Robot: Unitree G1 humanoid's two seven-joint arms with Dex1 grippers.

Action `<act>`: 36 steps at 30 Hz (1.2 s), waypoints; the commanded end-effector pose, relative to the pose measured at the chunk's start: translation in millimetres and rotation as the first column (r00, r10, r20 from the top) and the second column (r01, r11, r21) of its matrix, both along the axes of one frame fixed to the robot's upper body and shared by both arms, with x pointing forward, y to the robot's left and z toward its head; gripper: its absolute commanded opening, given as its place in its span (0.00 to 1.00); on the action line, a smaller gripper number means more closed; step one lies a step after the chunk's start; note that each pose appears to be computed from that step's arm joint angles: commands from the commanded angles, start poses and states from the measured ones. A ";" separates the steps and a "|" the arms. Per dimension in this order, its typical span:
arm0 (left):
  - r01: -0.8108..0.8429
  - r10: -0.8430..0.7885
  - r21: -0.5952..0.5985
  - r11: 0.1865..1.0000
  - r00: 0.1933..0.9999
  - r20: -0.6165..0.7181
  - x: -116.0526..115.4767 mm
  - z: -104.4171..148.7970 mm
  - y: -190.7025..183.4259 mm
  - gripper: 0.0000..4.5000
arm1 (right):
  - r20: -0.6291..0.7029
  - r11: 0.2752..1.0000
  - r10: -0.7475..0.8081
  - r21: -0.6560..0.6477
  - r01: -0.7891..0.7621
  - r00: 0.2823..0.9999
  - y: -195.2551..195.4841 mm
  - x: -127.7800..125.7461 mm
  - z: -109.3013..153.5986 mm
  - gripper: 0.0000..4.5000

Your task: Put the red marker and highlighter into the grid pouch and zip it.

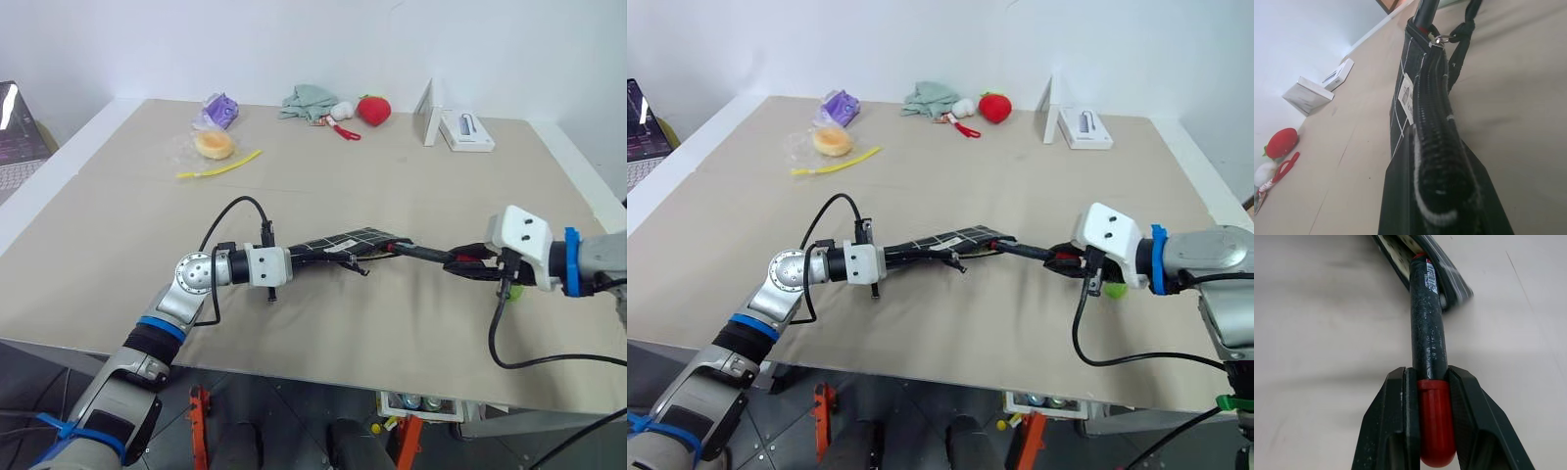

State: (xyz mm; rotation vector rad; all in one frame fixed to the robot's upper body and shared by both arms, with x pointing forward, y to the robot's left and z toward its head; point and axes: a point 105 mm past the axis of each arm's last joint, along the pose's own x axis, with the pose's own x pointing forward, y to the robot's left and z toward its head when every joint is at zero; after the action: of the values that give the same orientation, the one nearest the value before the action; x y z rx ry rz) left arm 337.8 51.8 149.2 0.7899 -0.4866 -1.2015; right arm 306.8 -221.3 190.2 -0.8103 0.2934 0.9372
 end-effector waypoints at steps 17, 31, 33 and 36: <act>0.104 -0.103 -0.088 0.991 0.995 0.010 -16.1 20.1 -31.6 0.00 | 0.107 0.929 0.364 -0.114 -0.352 0.925 94.1 6.1 4.7 0.12; 0.061 -0.072 -0.140 0.988 0.994 -0.082 -16.0 19.3 -29.4 0.00 | 0.153 0.895 -0.206 0.429 0.122 0.967 28.2 -1.2 63.7 1.00; 0.054 -0.069 -0.150 0.987 0.993 -0.098 -16.1 17.7 -29.2 0.00 | 0.130 0.798 -0.455 0.498 0.339 0.881 2.2 9.2 54.5 1.00; 0.056 -0.076 -0.161 0.985 0.990 -0.119 -16.7 16.0 -30.7 0.00 | 0.071 0.586 -0.736 0.565 0.581 0.673 -28.5 15.4 37.3 1.00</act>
State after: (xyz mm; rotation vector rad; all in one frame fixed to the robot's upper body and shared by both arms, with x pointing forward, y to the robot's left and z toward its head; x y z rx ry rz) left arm 323.8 20.9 151.6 0.5846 -0.4453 -1.2598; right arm 323.8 -228.2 217.5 -0.2917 0.0887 0.3519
